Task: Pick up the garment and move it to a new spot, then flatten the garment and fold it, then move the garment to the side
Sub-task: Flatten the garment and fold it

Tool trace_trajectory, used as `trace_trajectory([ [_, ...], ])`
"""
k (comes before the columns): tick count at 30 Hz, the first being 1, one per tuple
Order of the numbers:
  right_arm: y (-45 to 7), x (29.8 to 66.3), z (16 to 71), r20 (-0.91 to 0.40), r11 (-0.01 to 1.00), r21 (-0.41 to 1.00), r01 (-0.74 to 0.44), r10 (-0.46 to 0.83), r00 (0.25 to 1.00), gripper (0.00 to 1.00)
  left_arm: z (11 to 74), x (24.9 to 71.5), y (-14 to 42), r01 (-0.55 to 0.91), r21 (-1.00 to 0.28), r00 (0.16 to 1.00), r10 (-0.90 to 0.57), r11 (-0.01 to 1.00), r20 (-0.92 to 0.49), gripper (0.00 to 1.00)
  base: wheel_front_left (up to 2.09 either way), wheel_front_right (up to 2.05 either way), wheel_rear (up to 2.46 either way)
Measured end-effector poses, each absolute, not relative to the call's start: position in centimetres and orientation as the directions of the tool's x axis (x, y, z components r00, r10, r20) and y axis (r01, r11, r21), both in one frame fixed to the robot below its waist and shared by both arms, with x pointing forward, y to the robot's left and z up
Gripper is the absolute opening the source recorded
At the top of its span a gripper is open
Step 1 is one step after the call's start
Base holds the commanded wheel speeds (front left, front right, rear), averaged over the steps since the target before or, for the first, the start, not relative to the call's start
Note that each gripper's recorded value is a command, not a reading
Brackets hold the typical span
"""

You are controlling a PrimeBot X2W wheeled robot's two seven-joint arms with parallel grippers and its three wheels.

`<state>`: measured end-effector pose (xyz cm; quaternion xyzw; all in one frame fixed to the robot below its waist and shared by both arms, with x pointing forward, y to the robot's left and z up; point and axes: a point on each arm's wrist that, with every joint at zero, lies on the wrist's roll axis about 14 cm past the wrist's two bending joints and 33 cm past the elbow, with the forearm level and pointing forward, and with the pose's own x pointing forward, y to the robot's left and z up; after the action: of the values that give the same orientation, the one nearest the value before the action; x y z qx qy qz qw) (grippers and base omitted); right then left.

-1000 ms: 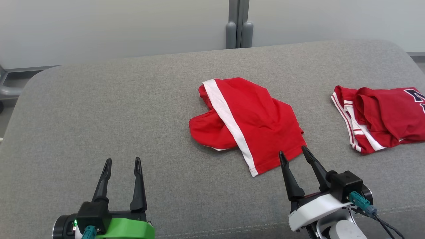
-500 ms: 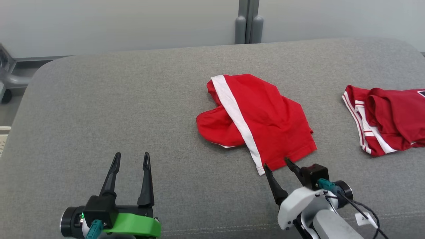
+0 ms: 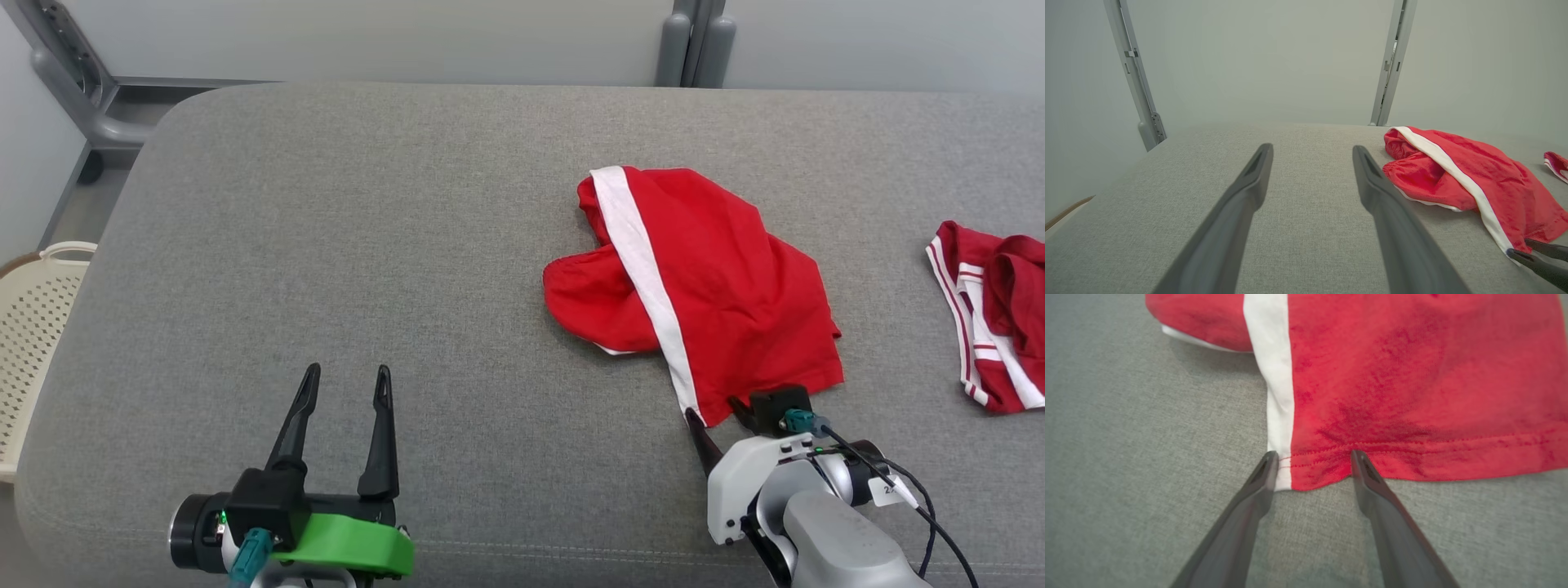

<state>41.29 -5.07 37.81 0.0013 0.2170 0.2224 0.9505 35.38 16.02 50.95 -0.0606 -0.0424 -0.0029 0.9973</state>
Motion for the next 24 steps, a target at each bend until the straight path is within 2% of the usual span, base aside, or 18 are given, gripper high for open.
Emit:
trace_trajectory([
  [1, -5.1, 41.3, 37.7, -0.418, 0.901, 0.098, -0.423, 0.423, 0.804, 0.00, 50.9, 35.4, 16.2, 0.005, -0.122, 0.997, 0.005, 0.993, 0.083, 1.00, 0.00, 0.00, 0.00],
  [7, -6.6, 41.1, 37.4, -0.436, 0.918, 0.093, -0.386, 0.386, 0.813, 0.00, 51.2, 35.7, 15.9, 0.009, -0.122, 0.996, 0.002, 0.993, 0.091, 1.00, 0.00, 0.00, 0.00],
  [16, -19.3, 42.9, 39.4, -0.389, 0.981, -0.078, -0.178, 0.134, 0.912, 0.00, 51.3, 36.8, 14.0, 0.067, -0.131, 0.994, -0.054, 0.989, 0.098, 1.00, 0.00, 0.00, 0.00],
  [21, -21.6, 43.6, 40.8, -0.339, 0.987, -0.111, -0.113, 0.069, 0.938, 0.00, 51.1, 37.4, 13.1, 0.096, -0.135, 0.992, -0.084, 0.986, 0.095, 1.00, 0.00, 0.00, 0.00],
  [22, -21.5, 43.6, 40.8, -0.334, 0.988, -0.108, -0.107, 0.065, 0.940, 0.23, 51.1, 37.5, 13.0, 0.099, -0.135, 0.992, -0.087, 0.986, 0.094, 1.00, 0.00, 0.00, 0.00],
  [24, -21.4, 43.6, 40.9, -0.328, 0.989, -0.106, -0.102, 0.062, 0.943, 1.00, 51.1, 37.5, 13.0, 0.101, -0.136, 0.992, -0.089, 0.986, 0.093, 1.00, 0.00, 0.00, 0.00],
])
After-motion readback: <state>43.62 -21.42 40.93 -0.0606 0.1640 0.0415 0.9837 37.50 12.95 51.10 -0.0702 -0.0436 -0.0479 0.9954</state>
